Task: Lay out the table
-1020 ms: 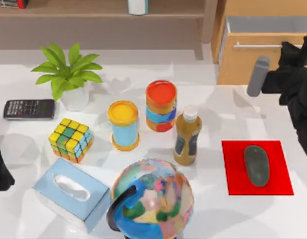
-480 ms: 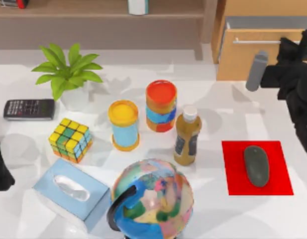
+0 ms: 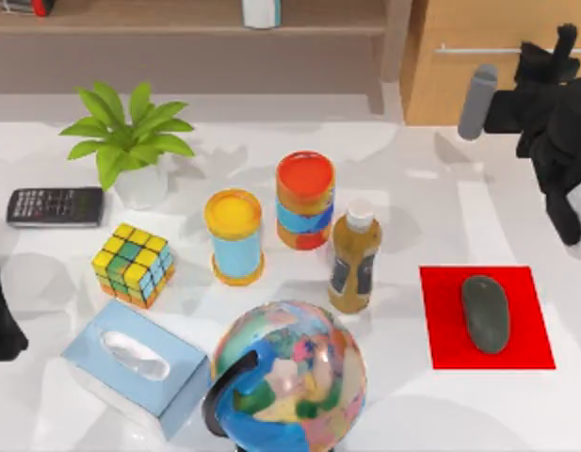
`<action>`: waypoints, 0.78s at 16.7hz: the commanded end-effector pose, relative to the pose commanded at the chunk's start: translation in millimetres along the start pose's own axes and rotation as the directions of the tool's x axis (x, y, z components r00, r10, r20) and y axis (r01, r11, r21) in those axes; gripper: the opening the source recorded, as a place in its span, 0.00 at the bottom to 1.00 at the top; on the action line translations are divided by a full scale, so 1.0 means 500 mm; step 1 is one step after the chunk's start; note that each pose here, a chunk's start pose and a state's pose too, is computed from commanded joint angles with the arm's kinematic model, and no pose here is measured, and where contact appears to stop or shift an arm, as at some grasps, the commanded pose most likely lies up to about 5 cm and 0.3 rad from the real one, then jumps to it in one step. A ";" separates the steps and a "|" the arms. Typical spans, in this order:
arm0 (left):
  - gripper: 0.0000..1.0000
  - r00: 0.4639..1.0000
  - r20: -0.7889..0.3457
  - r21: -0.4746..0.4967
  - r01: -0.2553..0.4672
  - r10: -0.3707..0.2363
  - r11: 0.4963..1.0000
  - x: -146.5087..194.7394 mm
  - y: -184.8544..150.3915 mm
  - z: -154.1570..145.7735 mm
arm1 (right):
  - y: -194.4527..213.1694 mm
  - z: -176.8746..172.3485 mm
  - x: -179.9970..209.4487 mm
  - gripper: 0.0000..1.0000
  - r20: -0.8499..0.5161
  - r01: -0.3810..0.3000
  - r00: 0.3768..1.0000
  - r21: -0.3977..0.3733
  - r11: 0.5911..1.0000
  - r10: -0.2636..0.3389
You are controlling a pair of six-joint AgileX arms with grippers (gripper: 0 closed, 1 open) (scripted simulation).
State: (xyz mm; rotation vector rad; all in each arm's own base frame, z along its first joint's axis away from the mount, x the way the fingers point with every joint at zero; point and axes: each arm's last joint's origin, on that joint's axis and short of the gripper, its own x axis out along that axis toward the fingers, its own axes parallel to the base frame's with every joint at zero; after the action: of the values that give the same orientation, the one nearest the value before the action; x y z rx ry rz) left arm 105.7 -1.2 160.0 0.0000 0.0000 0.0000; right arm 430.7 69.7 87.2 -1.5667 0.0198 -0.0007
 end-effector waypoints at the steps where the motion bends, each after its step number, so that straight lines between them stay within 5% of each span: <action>1: 1.00 1.000 0.000 0.000 0.000 0.000 1.000 0.000 0.000 0.000 | -0.001 0.000 0.009 0.00 0.001 0.001 1.000 0.000 1.000 -0.001; 6: 1.00 1.000 0.000 0.000 0.000 0.000 1.000 0.000 0.000 0.000 | -0.002 0.001 0.017 0.00 0.003 0.003 1.000 0.001 1.000 -0.003; 13: 1.00 1.000 0.000 0.000 0.000 0.000 1.000 0.000 0.000 0.000 | -0.002 0.001 0.017 0.53 0.003 0.003 1.000 0.001 1.000 -0.003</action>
State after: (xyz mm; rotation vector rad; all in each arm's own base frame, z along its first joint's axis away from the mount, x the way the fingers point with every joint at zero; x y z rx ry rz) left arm 105.7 -1.2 160.0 0.0000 0.0000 0.0000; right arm 439.4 70.0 88.3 -1.5654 0.0154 -0.0005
